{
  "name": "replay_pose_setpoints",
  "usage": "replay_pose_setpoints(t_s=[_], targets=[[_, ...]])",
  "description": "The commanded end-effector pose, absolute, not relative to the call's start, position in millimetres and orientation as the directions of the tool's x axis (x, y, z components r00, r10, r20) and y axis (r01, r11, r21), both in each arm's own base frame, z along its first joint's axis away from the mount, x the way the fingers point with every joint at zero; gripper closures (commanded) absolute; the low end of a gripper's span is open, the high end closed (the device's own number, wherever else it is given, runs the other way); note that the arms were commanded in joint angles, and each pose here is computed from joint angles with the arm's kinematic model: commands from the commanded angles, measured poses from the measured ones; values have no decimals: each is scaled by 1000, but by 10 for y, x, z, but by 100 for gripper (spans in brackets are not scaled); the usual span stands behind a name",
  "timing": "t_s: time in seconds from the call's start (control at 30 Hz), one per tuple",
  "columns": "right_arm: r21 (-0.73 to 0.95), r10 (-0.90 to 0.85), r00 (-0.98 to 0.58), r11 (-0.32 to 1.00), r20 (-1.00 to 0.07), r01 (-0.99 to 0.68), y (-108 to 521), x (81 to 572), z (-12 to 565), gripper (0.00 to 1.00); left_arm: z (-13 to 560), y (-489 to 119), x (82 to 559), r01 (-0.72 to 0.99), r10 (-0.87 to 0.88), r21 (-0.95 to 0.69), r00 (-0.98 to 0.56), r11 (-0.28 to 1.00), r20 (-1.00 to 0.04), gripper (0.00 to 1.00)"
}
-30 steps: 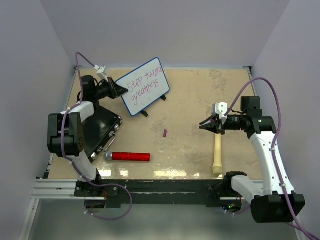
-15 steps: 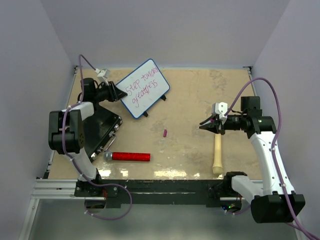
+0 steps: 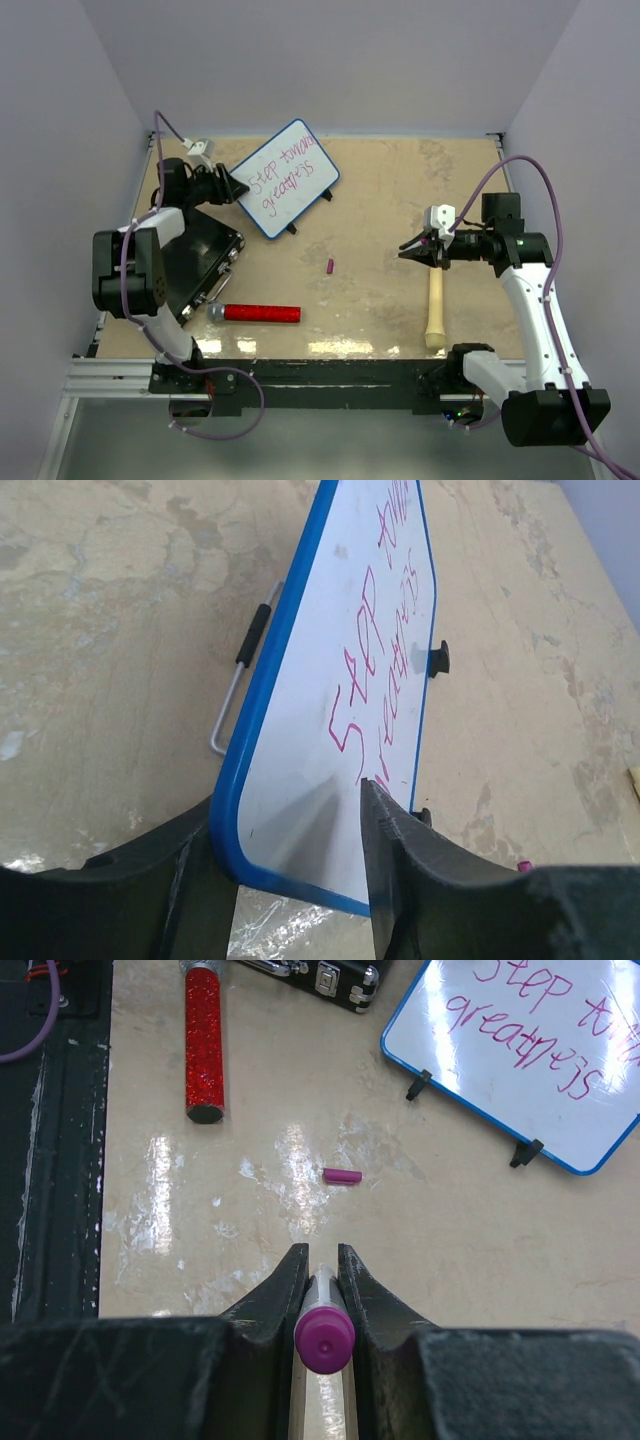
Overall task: Write a sentence on the whiteboard
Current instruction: Place the whiteboard on the whiteboard stand.
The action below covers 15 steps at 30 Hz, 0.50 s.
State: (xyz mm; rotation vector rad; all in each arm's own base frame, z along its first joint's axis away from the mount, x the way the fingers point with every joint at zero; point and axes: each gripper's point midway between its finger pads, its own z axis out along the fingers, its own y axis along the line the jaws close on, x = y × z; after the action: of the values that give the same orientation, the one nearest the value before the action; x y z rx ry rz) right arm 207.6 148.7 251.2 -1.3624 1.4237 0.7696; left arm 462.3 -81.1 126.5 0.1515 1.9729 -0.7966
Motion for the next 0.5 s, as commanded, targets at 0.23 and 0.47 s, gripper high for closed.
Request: replay_pose_setpoints(t_s=[0.23, 0.47], targets=[[-207, -339, 142, 161, -930, -965, 1498, 2050, 2573, 100, 2176, -180, 4605, 274, -274, -350, -281, 896, -920, 24], [-173, -332, 104, 186, -938, -967, 1500, 2102, 2560, 100, 2551, -91, 4251, 222, -463, -516, -251, 827, -850, 0]])
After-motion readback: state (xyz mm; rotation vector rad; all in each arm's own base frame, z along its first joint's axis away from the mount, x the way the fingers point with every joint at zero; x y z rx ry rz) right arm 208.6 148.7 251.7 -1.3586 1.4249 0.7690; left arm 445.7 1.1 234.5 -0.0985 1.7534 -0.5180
